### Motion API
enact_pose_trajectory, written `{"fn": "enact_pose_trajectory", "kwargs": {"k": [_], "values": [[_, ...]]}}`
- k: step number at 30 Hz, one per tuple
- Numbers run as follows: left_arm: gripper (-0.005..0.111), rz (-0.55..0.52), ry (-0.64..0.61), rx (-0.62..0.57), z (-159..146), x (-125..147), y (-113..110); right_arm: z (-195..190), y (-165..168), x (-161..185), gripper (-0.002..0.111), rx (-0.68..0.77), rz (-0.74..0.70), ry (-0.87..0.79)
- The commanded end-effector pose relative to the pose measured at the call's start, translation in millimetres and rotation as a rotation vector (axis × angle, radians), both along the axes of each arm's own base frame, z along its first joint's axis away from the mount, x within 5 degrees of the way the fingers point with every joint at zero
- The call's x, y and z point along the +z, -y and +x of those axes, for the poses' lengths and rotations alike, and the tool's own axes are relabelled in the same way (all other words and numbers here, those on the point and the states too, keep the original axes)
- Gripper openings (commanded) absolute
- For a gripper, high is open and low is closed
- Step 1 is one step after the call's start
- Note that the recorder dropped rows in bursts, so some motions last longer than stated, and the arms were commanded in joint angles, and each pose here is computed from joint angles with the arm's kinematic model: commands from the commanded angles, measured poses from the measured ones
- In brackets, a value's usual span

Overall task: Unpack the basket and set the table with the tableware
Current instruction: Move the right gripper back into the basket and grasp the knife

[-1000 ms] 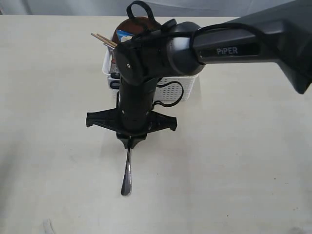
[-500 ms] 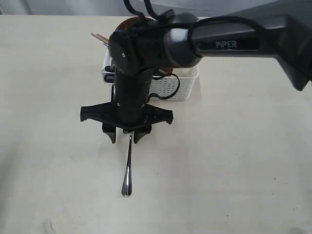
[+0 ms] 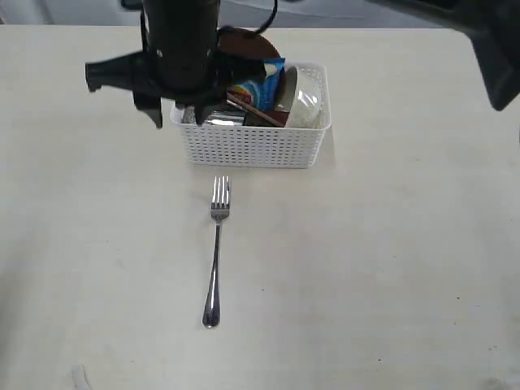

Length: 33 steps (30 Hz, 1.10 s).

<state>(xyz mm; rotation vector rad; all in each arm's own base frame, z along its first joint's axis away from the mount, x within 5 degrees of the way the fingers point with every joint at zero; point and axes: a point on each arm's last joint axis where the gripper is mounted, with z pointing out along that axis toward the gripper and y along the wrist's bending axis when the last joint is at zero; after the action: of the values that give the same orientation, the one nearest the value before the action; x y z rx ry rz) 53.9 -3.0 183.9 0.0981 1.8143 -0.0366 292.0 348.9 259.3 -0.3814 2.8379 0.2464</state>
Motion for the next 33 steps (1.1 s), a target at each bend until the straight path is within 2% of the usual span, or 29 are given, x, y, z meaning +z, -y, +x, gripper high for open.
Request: {"fn": "enact_pose_trajectory", "kwargs": {"k": [1, 8, 11, 16, 23, 33], "values": [[0.000, -0.010, 0.008, 0.002, -0.1, 0.0, 0.2, 22.4, 14.8, 32.2, 0.046, -0.039, -0.018, 0.154], [0.000, -0.010, 0.008, 0.002, -0.1, 0.0, 0.2, 47.6, 32.5, 22.3, 0.046, 0.149, -0.136, 0.199], [0.000, -0.010, 0.008, 0.002, -0.1, 0.0, 0.2, 57.4, 35.2, 8.8, 0.046, 0.165, -0.160, 0.185], [0.000, -0.010, 0.008, 0.002, -0.1, 0.0, 0.2, 66.5, 26.1, -24.4, 0.046, 0.322, -0.226, 0.183], [0.000, -0.010, 0.008, 0.002, -0.1, 0.0, 0.2, 76.5, 19.0, -54.3, 0.046, 0.352, -0.252, 0.200], [0.000, -0.010, 0.008, 0.002, -0.1, 0.0, 0.2, 82.0, 16.1, -78.1, 0.046, 0.388, -0.292, 0.198]]}}
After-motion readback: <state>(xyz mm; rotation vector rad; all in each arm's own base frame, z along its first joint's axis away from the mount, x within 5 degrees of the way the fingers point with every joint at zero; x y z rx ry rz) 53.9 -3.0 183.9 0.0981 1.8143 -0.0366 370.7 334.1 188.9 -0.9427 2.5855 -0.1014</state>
